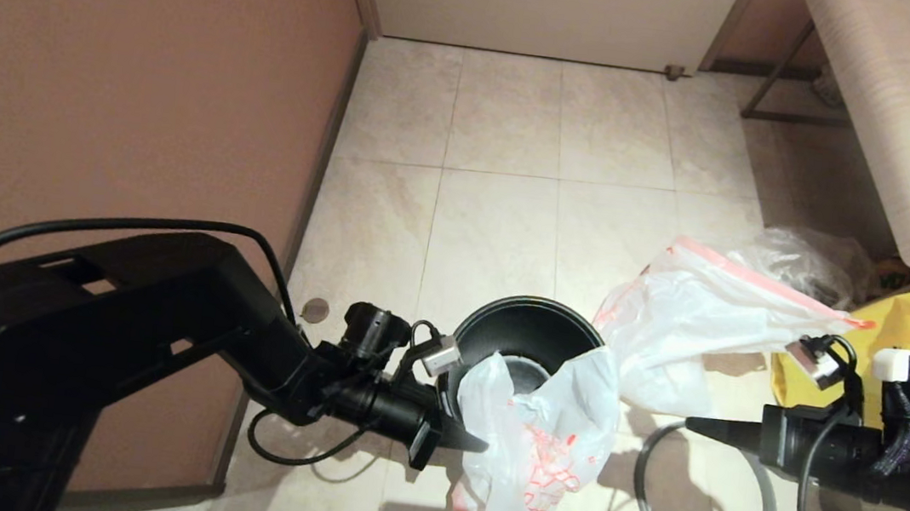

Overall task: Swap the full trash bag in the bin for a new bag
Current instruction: Put the new garbage bag on the trash can

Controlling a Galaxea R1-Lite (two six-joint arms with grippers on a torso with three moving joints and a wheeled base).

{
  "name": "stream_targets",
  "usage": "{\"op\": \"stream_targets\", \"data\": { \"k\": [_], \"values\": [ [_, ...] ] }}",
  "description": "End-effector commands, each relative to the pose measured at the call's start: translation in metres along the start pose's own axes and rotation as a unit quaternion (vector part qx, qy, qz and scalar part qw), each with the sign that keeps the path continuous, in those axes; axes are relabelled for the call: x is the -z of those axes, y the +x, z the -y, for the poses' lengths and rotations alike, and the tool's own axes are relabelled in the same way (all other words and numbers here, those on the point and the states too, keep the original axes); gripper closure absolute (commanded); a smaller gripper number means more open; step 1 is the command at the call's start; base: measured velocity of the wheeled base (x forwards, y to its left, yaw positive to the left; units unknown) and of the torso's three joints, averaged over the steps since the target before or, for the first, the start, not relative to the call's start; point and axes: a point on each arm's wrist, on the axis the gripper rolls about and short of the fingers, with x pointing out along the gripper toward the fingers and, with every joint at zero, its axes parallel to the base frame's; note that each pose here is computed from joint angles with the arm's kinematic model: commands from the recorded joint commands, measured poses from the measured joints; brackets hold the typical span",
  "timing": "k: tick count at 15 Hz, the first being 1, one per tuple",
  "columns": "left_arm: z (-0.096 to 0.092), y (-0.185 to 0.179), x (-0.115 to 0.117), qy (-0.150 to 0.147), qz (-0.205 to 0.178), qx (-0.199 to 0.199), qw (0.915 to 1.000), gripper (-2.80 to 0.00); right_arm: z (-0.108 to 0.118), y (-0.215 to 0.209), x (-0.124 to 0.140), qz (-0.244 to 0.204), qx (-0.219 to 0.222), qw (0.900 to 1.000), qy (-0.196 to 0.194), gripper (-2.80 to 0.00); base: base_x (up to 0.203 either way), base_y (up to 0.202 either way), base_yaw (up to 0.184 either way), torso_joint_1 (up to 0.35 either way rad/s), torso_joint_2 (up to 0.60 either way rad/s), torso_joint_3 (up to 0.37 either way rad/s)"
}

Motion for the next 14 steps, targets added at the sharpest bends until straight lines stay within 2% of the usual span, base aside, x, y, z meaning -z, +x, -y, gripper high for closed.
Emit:
{"op": "stream_targets", "data": {
  "k": [1,3,6,8,11,13,14],
  "values": [
    [0.001,-0.015,-0.013,0.011,0.019,-0.011,0.9997,0.00,-0.001,0.008,0.002,-0.006,-0.011,1.000,-0.005,0.00,0.000,0.000,0.000,0.000,0.00,0.000],
    [0.003,-0.034,-0.031,-0.019,0.050,-0.017,0.9984,0.00,0.000,0.009,0.001,0.002,-0.013,1.000,-0.012,0.00,0.000,0.000,0.000,0.000,0.00,0.000],
    [0.009,-0.034,-0.059,-0.044,0.125,-0.014,0.9910,0.00,0.002,0.007,-0.001,0.007,-0.010,1.000,-0.007,0.00,0.000,0.000,0.000,0.000,0.00,0.000],
    [0.015,-0.019,-0.070,-0.042,0.167,-0.019,0.9848,0.00,0.005,0.005,-0.004,0.016,-0.006,1.000,-0.009,0.00,0.000,0.000,0.000,0.000,0.00,0.000],
    [0.013,-0.019,-0.063,-0.083,0.155,-0.051,0.9832,0.00,0.005,0.013,-0.008,0.033,-0.018,0.999,-0.036,0.00,0.000,0.000,0.000,0.000,0.00,0.000],
    [0.029,-0.025,-0.057,-0.115,0.131,-0.081,0.9813,0.00,0.000,0.026,0.006,0.023,-0.032,0.998,-0.052,0.00,0.000,0.000,0.000,0.000,0.00,0.000],
    [0.045,-0.020,-0.054,-0.123,0.119,-0.099,0.9803,0.00,-0.003,0.035,0.014,0.021,-0.040,0.996,-0.073,0.00,0.000,0.000,0.000,0.000,0.00,0.000]
  ]
}}
